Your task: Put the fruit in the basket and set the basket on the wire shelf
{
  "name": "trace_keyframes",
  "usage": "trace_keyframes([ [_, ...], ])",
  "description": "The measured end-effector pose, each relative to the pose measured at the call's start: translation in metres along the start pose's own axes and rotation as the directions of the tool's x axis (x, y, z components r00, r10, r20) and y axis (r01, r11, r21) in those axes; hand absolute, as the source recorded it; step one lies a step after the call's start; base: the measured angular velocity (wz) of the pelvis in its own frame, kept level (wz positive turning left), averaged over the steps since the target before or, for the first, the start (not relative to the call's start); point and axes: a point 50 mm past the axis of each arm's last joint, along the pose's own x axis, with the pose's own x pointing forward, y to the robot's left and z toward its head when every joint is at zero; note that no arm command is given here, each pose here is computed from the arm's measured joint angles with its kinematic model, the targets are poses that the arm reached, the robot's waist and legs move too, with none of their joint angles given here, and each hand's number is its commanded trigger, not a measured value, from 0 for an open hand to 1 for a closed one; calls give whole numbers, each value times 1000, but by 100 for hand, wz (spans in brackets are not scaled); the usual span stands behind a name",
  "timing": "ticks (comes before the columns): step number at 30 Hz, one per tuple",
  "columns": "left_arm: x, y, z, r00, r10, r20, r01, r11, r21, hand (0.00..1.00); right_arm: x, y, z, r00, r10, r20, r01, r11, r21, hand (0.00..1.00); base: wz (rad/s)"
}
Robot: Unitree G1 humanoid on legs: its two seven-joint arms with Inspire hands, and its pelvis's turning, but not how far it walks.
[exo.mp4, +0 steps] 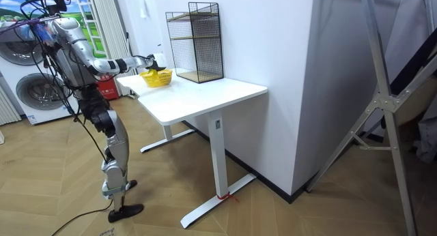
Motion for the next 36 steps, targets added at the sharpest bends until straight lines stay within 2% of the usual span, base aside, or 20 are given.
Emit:
trace_keyframes([
  [24, 0, -1, -1, 1000, 3, -3, -3, 1000, -5, 0, -12, 5, -19, 997, -26, -68, 28, 999, 26, 0, 0],
  [30, 0, -1, -2, 1000, 0, 0, 0, 1000, -15, 0, -20, -10, -23, 990, -112, -82, 115, 993, 29, 0, 0],
  [36, -2, -1, -17, 999, -1, -36, -2, 997, -76, 0, -32, -24, -31, 968, -226, -107, 234, 970, 63, 0, -2],
])
